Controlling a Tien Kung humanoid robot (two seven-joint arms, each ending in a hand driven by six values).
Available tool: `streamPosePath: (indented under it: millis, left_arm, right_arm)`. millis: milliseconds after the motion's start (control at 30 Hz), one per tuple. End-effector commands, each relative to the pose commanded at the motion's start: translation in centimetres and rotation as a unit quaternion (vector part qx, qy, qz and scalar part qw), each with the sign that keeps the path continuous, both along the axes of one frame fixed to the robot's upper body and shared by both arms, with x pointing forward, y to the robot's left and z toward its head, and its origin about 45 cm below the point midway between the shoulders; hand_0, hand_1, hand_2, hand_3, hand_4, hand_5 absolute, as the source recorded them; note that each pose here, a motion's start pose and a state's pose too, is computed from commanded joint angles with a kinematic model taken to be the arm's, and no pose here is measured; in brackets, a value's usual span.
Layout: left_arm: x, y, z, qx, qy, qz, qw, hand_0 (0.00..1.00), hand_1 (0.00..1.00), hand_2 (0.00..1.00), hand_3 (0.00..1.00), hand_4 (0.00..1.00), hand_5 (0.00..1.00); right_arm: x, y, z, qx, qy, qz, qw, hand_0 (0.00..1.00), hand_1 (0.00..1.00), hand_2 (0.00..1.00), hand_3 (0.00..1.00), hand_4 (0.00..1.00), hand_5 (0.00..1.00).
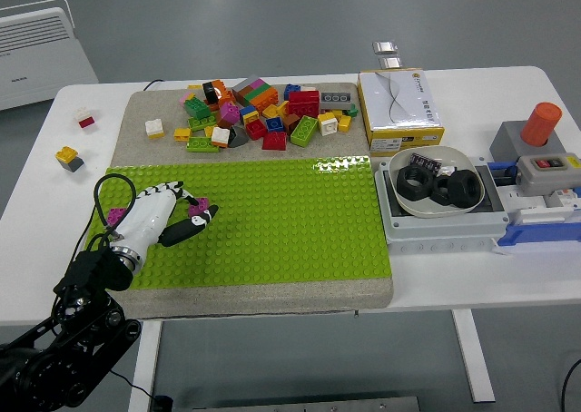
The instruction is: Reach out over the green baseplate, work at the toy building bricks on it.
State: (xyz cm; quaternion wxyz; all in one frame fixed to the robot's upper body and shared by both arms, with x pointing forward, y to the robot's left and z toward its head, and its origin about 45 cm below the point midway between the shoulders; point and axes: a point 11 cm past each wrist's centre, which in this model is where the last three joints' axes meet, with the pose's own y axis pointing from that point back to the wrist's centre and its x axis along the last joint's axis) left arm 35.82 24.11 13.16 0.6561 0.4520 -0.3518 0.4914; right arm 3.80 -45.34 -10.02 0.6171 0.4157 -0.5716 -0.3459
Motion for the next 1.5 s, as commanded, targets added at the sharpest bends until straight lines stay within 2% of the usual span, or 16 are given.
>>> streamPosePath:
  millis: [233, 267, 433, 467, 567, 633, 667, 767, 900, 1233, 1267, 1433, 1467, 1500]
  left_arm:
    - [0.26, 0.4, 3.0, -0.055, -0.019, 0.011, 0.998, 0.998, 0.968, 0.945, 0.64, 0.767, 0.967]
    - [0.29, 0.7, 3.5, -0.061, -0.019, 0.014, 0.998, 0.998, 0.965, 0.943, 0.642, 0.806, 0.647]
    - [0.39, 2.9, 6.8, -0.08, -0.032, 0.016, 0.996, 0.998, 0.965, 0.943, 0.642, 0.806, 0.647]
    - [0.43, 3.5, 7.3, -0.08, -0.035, 0.012, 0.996, 0.996, 0.951, 0.936, 0.653, 0.838, 0.213]
    - [0.52, 5.6, 7.9, -0.06, -0.028, 0.008, 0.998, 0.996, 0.951, 0.936, 0.653, 0.838, 0.213]
    - [0.6, 7.4, 7.7, -0.032, -0.02, 0.009, 0.999, 0.996, 0.951, 0.936, 0.653, 0.838, 0.213]
    - [0.64, 8.3, 7.7, -0.018, -0.018, 0.01, 1.0, 0.991, 0.941, 0.925, 0.713, 0.829, 0.002]
    - [0.71, 11.2, 7.6, 0.024, -0.014, 0.016, 0.999, 0.991, 0.941, 0.925, 0.713, 0.829, 0.002]
    - [0.74, 13.8, 7.2, 0.071, -0.004, 0.024, 0.997, 0.989, 0.945, 0.93, 0.708, 0.814, 0.002]
    - [0.67, 15.1, 5.9, 0.109, 0.032, 0.028, 0.993, 0.989, 0.949, 0.935, 0.702, 0.804, 0.002]
    - [0.66, 15.1, 5.9, 0.109, 0.034, 0.027, 0.993, 0.988, 0.951, 0.936, 0.702, 0.806, 0.002]
    - [0.46, 14.9, 5.4, 0.111, 0.045, 0.026, 0.992, 0.988, 0.951, 0.936, 0.702, 0.806, 0.002]
    - [0.4, 14.9, 5.4, 0.111, 0.046, 0.027, 0.992, 0.985, 0.951, 0.939, 0.702, 0.809, 0.002]
    - [0.32, 14.9, 5.3, 0.111, 0.048, 0.028, 0.992, 0.985, 0.951, 0.939, 0.702, 0.809, 0.002]
  right_arm:
    - [-0.2, 0.0, 0.0, -0.001, 0.002, 0.0, 1.0, 0.682, 0.755, 0.811, 0.783, 0.766, 0.93]
    - [-0.2, 0.0, 0.0, -0.001, 0.002, 0.0, 1.0, 0.682, 0.755, 0.811, 0.783, 0.766, 0.931]
    - [-0.4, 0.0, 0.0, -0.001, 0.004, 0.001, 1.0, 0.682, 0.755, 0.811, 0.783, 0.766, 0.931]
    - [-0.4, 0.0, 0.0, -0.001, 0.004, 0.001, 1.0, 0.683, 0.755, 0.811, 0.783, 0.766, 0.931]
    - [-0.3, 0.0, 0.0, -0.001, 0.005, 0.002, 1.0, 0.683, 0.755, 0.811, 0.783, 0.766, 0.931]
    - [-0.2, 0.1, 0.0, -0.001, 0.005, 0.003, 1.0, 0.683, 0.755, 0.811, 0.783, 0.766, 0.931]
    - [-0.2, 0.1, -0.1, -0.001, 0.005, 0.003, 1.0, 0.683, 0.755, 0.811, 0.783, 0.765, 0.932]
    - [-0.2, 0.2, -0.1, 0.0, 0.005, 0.003, 1.0, 0.683, 0.755, 0.811, 0.783, 0.765, 0.932]
    - [-0.2, 0.4, -0.2, 0.002, 0.006, 0.005, 1.0, 0.682, 0.755, 0.812, 0.783, 0.762, 0.932]
    - [-0.2, 1.6, -0.6, 0.01, 0.009, 0.005, 1.0, 0.684, 0.759, 0.816, 0.784, 0.757, 0.937]
    - [-0.3, 1.8, -0.7, 0.01, 0.009, 0.004, 1.0, 0.715, 0.804, 0.849, 0.835, 0.758, 0.965]
    - [-0.9, 3.1, -1.2, 0.014, 0.019, -0.004, 1.0, 0.715, 0.804, 0.849, 0.835, 0.758, 0.965]
    - [-1.1, 3.4, -1.3, 0.015, 0.021, -0.006, 1.0, 0.725, 0.835, 0.882, 0.893, 0.785, 0.996]
    - [-1.3, 3.6, -1.4, 0.016, 0.023, -0.009, 1.0, 0.725, 0.835, 0.882, 0.893, 0.785, 0.996]
